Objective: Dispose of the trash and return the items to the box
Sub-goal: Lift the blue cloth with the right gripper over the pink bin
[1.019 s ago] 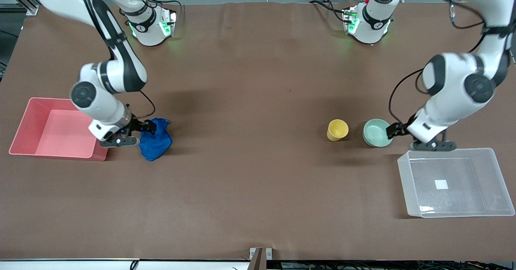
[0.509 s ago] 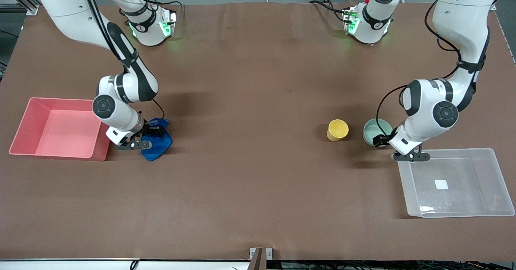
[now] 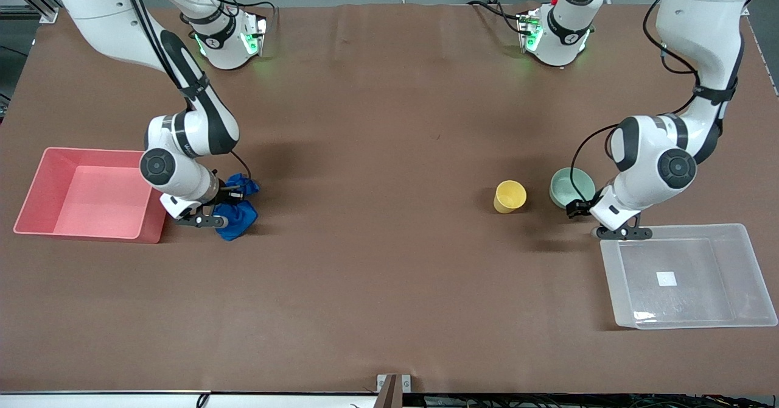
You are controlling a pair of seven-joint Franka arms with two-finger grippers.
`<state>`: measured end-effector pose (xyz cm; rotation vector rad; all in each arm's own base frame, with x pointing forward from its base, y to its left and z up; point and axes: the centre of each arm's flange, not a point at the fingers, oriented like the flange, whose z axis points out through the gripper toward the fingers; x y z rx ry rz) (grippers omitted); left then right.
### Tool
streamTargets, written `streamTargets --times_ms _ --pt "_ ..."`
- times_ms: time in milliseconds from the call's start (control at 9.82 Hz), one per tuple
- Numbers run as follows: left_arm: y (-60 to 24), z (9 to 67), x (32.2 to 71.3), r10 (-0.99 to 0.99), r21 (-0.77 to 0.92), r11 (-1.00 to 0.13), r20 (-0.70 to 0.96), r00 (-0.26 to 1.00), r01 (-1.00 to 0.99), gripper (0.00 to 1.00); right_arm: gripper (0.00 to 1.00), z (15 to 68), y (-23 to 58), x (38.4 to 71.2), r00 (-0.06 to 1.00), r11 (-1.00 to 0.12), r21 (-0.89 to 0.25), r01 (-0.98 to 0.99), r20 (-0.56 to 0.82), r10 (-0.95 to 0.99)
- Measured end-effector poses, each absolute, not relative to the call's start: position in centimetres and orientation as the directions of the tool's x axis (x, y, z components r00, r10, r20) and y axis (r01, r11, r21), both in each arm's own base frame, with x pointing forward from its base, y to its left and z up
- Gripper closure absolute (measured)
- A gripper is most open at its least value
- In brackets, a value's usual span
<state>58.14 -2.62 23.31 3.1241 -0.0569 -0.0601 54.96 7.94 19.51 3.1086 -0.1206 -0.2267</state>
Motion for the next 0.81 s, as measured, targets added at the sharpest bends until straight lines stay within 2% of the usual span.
streamTargets --times_ms 204,407,509,713,815 --pt "-2.5 23.0 56.8 -0.038 0.016 -0.999 -0.079 0.996 -0.037 0.2 0.87 26.8 8.0 56.9 0.978 -0.994 0.042 -0.105 -0.175 -0.111" --pt "-2.4 20.9 55.3 -0.041 0.016 -0.999 -0.128 0.991 -0.039 0.25 0.87 38.5 5.9 56.9 0.976 -0.989 0.042 -0.145 -0.159 -0.149" --pt "-2.4 20.0 54.6 -0.049 0.017 -0.999 -0.15 0.987 -0.047 0.31 0.87 43.4 3.7 55.9 0.972 -0.983 0.041 -0.178 -0.146 -0.182" --pt "-2.3 19.1 54.1 -0.058 0.019 -0.998 -0.168 0.984 -0.055 0.42 0.89 48.6 -3.3 53.7 0.973 -0.981 0.032 -0.189 -0.125 -0.191" --pt "-2.2 19.1 54.2 -0.057 0.019 -0.998 -0.168 0.984 -0.054 0.57 0.89 49.0 -8.5 53.0 0.98 -0.987 0.046 -0.156 -0.117 -0.161"
